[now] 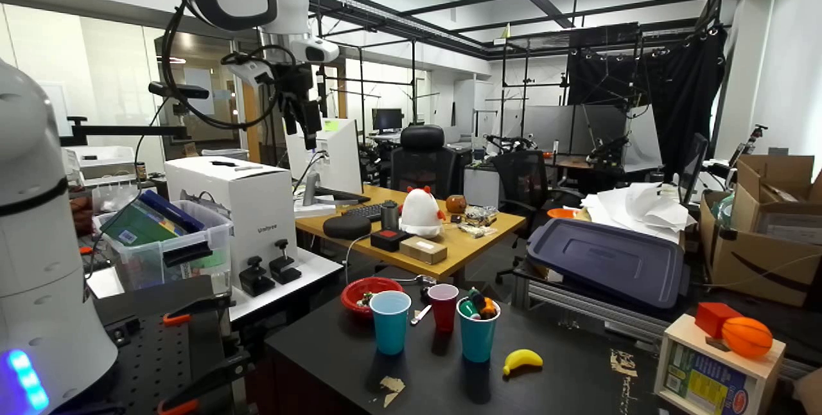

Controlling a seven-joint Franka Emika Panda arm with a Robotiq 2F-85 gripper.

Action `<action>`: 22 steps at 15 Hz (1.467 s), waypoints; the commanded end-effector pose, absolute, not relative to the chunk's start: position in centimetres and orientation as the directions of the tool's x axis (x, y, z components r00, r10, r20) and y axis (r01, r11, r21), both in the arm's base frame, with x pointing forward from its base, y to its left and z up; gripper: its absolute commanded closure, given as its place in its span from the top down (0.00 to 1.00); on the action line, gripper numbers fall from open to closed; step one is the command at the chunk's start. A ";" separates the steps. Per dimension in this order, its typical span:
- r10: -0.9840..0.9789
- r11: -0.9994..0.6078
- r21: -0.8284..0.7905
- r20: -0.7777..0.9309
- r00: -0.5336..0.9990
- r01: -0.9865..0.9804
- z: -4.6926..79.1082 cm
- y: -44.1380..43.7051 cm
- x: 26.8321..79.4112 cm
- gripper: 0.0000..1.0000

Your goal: Pour the contents from the right blue cup into the bowl

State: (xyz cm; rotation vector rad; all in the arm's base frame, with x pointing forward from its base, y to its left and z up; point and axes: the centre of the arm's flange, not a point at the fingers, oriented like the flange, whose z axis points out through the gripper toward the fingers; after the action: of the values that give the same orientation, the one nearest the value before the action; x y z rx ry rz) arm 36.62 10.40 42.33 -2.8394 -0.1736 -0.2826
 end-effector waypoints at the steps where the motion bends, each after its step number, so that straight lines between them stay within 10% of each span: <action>1: 0.091 -0.953 -0.265 0.209 0.974 0.146 42.3 10.4 36.6 1.00; 22: -0.274 -0.948 -0.211 0.171 0.946 -0.237 39.8 -6.3 45.8 1.00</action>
State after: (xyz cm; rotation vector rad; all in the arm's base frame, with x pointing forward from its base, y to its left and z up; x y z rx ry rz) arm 42.84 -4.32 40.15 -2.9044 0.3025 -0.3125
